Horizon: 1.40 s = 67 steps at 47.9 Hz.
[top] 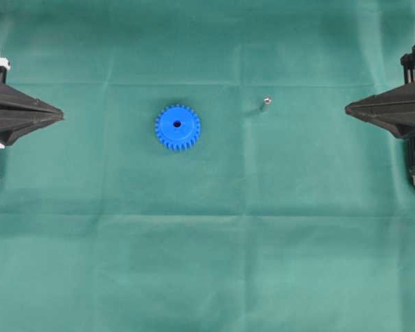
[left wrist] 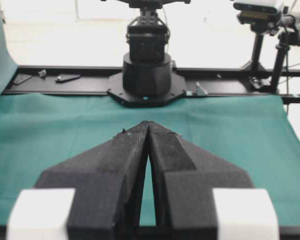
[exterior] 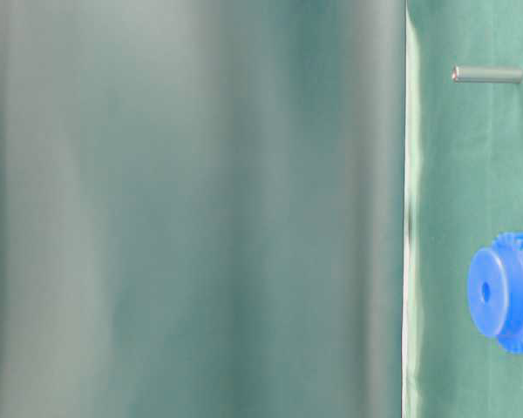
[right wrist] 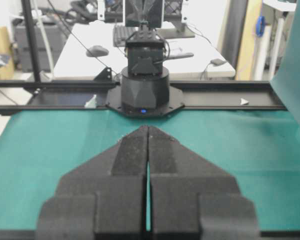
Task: Insert the shaft placed at a random location into the center hole of the medium gear at another random location.
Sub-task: 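Move the right gripper left and close it around the silver shaft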
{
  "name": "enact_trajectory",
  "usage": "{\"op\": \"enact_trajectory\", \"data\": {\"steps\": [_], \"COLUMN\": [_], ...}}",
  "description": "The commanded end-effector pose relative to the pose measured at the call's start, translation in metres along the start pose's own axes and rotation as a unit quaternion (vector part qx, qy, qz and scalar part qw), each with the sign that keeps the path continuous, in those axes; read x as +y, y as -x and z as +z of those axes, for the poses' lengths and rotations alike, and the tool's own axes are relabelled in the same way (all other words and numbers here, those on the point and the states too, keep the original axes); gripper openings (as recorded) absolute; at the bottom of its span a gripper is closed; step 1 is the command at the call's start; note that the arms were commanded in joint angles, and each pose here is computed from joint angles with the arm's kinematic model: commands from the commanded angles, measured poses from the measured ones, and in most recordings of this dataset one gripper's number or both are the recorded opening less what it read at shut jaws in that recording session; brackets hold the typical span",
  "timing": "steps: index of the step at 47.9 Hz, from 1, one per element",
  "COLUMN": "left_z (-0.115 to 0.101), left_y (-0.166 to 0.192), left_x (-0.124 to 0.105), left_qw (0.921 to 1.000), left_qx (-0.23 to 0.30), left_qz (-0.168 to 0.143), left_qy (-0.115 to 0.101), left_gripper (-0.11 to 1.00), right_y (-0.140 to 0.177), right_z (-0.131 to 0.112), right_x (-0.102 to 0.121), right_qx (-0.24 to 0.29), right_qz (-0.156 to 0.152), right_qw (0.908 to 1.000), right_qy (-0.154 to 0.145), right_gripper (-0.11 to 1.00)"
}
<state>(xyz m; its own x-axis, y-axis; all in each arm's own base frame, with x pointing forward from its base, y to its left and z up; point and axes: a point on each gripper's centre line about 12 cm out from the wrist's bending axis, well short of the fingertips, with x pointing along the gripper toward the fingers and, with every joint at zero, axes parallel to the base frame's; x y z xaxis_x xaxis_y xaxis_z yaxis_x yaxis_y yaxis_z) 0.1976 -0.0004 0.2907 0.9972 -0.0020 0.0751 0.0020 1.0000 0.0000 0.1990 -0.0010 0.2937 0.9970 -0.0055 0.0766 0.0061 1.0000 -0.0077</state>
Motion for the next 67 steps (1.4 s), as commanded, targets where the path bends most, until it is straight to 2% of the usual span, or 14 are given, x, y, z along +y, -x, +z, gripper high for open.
{"op": "enact_trajectory", "data": {"steps": [1, 14, 27, 30, 32, 35, 42, 46, 52, 67], "left_z": [0.015, 0.014, 0.014, 0.014, 0.014, 0.014, 0.013, 0.013, 0.013, 0.011], "left_y": [-0.006, -0.007, -0.007, -0.007, -0.007, -0.007, -0.007, -0.007, -0.007, -0.007], "left_x": [-0.001, -0.001, -0.001, 0.0, 0.0, -0.001, 0.0, -0.001, -0.001, 0.0], "left_qw": [0.9999, 1.0, 1.0, 1.0, 1.0, 1.0, 1.0, 1.0, 1.0, 0.9999], "left_qx": [-0.012, 0.004, 0.004, 0.005, 0.005, 0.005, 0.006, 0.008, 0.008, 0.012], "left_qz": [-0.004, -0.002, -0.002, -0.001, -0.001, -0.002, -0.001, -0.002, -0.002, -0.001], "left_qy": [-0.003, -0.003, -0.003, -0.002, -0.003, -0.003, -0.002, -0.003, -0.002, -0.002], "left_gripper": [0.0, 0.0, 0.0, 0.0, 0.0, 0.0, 0.0, 0.0, 0.0, 0.0], "right_y": [-0.002, -0.011, -0.025, -0.03, -0.033, -0.039, -0.052, -0.059, -0.066, -0.078], "right_z": [0.008, 0.001, -0.026, -0.037, -0.045, -0.054, -0.083, -0.102, -0.125, -0.169], "right_x": [-0.001, -0.009, -0.027, -0.034, -0.039, -0.045, -0.057, -0.063, -0.071, -0.079], "right_qx": [-0.012, 0.031, 0.086, 0.106, 0.119, 0.135, 0.18, 0.199, 0.218, 0.252], "right_qz": [-0.002, -0.022, -0.059, -0.075, -0.083, -0.094, -0.11, -0.117, -0.126, -0.133], "right_qw": [0.9999, 0.9992, 0.9945, 0.9915, 0.9893, 0.9862, 0.9774, 0.9727, 0.9675, 0.9582], "right_qy": [0.0, -0.006, -0.008, -0.013, -0.015, -0.016, -0.016, -0.019, -0.021, -0.023], "right_gripper": [0.01, 0.01, 0.02, 0.08, 0.16, 0.31, 0.75, 0.92, 0.87, 0.88]}}
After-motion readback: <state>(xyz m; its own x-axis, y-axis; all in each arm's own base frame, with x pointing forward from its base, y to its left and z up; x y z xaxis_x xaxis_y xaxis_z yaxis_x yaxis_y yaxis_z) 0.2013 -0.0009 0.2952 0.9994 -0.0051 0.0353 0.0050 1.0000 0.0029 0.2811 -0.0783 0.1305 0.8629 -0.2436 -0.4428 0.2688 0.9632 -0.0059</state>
